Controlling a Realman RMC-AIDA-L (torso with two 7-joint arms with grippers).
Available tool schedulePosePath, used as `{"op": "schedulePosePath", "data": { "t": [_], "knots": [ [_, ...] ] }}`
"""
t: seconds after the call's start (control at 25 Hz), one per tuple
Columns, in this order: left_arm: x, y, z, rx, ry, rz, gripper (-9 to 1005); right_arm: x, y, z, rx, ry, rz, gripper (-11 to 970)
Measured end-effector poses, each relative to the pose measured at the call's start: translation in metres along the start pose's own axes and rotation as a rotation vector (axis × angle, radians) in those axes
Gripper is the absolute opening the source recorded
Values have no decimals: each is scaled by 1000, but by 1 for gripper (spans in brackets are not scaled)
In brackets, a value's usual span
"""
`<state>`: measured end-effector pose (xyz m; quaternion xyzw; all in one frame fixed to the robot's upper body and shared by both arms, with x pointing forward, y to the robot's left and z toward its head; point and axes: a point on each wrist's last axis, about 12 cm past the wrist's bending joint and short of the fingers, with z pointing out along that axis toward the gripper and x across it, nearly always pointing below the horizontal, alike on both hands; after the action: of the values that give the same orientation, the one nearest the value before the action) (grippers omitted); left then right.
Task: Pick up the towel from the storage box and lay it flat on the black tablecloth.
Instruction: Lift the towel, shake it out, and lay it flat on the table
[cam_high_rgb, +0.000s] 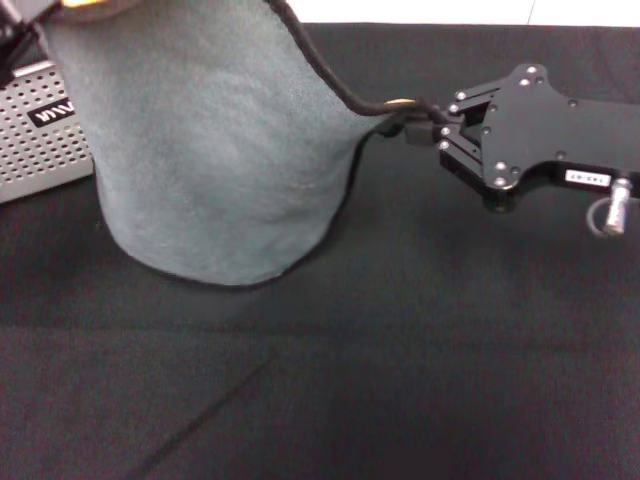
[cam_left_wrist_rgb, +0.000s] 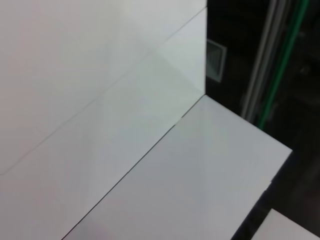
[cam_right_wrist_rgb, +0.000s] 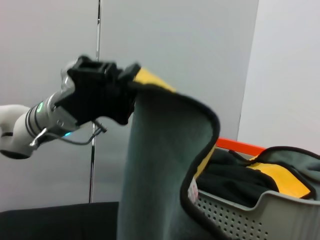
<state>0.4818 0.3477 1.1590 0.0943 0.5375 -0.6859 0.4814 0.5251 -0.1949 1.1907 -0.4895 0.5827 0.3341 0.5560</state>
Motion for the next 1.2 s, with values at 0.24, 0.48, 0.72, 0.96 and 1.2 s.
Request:
{"op": "schedulePosePath", "data": {
  "t": [0.24,0.48,0.72,0.96,1.2],
  "knots": [
    [6,-5,-17,-53,27,-55,20,-11,14,-11,-18,10,29,9],
    [13,-8,-22,-65,102,-141,20,-23,21,-13,-29,81,61,9],
    [17,-10,-26,-79,120,-210,20,-34,32,-25,-36,85,58,10],
    [20,-20,-34,-44,85,-239,20,-48,41,-37,-63,91,77,10],
    [28,-25,-47,-76,59,-270,20,-58,52,-40,-108,103,87,10]
  ]
}}
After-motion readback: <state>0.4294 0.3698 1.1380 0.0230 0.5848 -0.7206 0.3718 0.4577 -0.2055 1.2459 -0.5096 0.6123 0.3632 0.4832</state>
